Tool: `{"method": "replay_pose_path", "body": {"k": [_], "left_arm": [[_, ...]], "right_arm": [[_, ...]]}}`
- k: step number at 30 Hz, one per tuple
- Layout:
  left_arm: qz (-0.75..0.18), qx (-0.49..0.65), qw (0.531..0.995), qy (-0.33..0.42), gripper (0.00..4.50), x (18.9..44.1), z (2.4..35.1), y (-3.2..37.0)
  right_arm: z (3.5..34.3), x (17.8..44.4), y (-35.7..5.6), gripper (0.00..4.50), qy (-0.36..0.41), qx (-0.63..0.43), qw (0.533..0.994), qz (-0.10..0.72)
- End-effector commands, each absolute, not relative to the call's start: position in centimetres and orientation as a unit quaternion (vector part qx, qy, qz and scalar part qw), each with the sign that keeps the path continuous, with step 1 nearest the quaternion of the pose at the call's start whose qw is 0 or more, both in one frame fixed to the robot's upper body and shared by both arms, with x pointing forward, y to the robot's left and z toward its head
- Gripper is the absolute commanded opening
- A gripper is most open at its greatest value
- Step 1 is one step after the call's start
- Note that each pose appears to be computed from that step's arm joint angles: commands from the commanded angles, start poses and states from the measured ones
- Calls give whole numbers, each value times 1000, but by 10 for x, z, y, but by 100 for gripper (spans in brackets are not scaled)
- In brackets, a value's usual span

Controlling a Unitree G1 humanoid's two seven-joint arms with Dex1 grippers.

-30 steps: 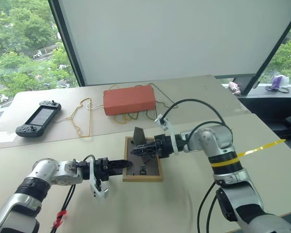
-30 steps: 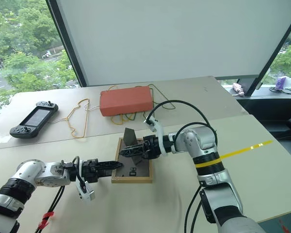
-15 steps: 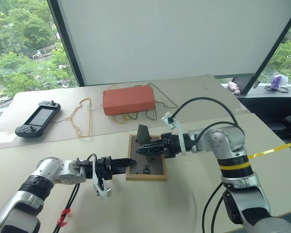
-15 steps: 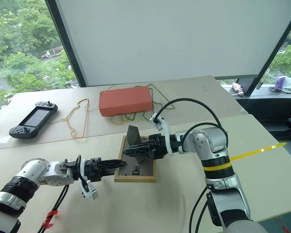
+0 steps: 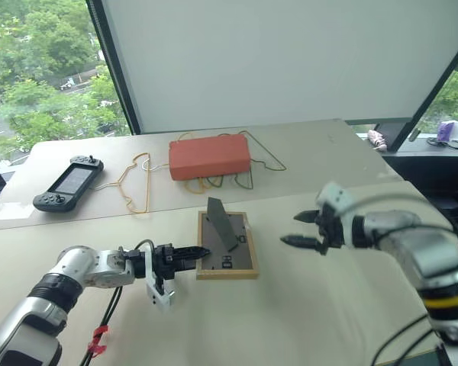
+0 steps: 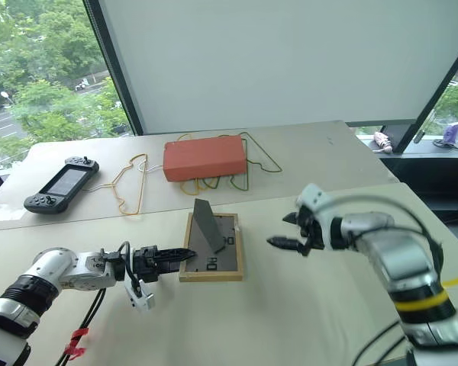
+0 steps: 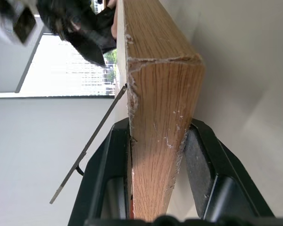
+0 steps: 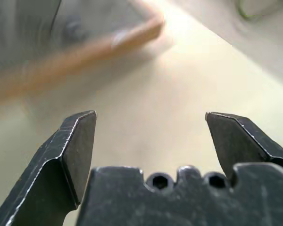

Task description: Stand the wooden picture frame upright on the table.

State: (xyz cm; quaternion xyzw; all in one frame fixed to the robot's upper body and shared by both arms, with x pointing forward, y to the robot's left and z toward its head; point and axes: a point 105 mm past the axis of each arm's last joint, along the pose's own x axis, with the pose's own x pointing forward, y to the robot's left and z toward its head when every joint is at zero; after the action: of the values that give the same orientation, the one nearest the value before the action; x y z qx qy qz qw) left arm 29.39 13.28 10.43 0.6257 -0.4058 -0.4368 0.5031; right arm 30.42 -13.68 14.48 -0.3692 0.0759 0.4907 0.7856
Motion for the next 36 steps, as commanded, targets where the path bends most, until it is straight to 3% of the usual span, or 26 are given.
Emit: {"method": "replay_pose_path", "body": {"k": [1,9,17,26,32,34,36], "left_arm": [[-406,610,511,-449,115,300,133,126],[-405,593,518,-464,115,299,141,122],[-401,585,529,-466,115,300,147,119],[-405,584,533,-459,115,299,143,121],[-401,557,564,-458,115,300,150,121],[-399,547,579,-454,213,302,153,121],[-398,547,588,-444,267,304,153,123]], "right_arm": [[155,292,-107,427,-116,-572,652,485],[167,301,-82,427,-235,-610,615,440],[165,299,-71,427,-254,-602,612,446],[169,300,-70,170,-261,-596,621,437],[182,300,-68,152,-274,-580,640,423],[185,300,-69,151,-274,-573,648,420],[187,300,-71,151,-269,-564,658,420]]}}
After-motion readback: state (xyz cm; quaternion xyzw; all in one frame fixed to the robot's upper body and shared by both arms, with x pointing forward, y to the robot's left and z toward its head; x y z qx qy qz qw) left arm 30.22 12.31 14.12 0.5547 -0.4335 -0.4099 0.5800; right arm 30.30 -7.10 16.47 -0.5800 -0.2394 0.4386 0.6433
